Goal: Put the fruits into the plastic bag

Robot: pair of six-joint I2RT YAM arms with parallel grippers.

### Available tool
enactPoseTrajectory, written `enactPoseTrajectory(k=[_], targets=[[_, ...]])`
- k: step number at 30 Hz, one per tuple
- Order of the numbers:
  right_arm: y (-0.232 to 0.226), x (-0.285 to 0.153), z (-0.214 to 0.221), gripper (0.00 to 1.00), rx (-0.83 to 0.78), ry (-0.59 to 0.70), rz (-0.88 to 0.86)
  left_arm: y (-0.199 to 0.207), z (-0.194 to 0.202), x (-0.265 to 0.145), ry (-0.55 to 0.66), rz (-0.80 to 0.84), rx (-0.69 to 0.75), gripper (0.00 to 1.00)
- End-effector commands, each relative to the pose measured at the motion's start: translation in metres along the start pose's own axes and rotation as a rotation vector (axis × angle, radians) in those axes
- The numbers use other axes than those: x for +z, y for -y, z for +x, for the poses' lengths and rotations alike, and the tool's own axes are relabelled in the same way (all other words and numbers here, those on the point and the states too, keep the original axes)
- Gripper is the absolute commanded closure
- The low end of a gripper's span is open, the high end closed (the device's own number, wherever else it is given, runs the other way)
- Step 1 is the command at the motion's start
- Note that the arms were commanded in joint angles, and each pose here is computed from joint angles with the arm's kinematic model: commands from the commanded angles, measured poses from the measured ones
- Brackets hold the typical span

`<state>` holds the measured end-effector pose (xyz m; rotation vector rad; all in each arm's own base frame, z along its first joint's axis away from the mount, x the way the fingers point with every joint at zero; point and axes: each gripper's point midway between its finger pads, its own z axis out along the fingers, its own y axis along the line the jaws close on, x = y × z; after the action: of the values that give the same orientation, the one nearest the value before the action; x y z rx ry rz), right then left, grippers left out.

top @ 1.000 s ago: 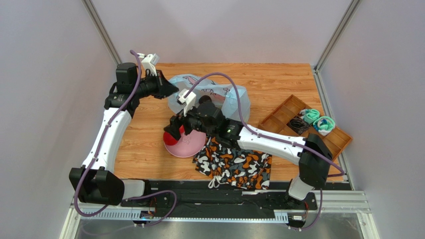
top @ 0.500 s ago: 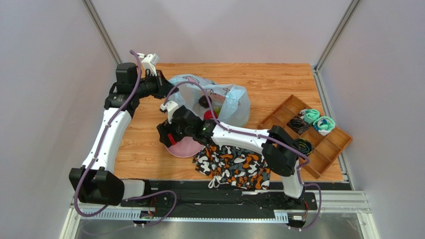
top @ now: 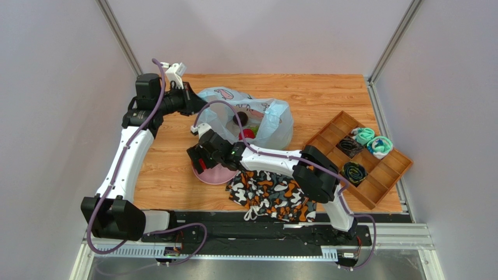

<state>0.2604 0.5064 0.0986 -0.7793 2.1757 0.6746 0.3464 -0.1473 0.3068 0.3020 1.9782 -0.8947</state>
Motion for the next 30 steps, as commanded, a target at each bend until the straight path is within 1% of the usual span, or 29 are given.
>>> enactPoseTrajectory(k=[1, 15, 30], targets=[[0.006, 0.008, -0.024, 0.14, 0.058, 0.056, 0.016, 0.012, -0.013, -0.009, 0.051, 0.021, 0.045, 1.00], [0.002, 0.019, -0.020, 0.16, 0.061, 0.046, -0.034, 0.011, -0.012, -0.009, 0.048, 0.020, 0.043, 1.00], [0.001, 0.031, -0.016, 0.17, 0.042, 0.026, -0.046, 0.011, -0.012, -0.009, 0.048, 0.020, 0.043, 1.00]])
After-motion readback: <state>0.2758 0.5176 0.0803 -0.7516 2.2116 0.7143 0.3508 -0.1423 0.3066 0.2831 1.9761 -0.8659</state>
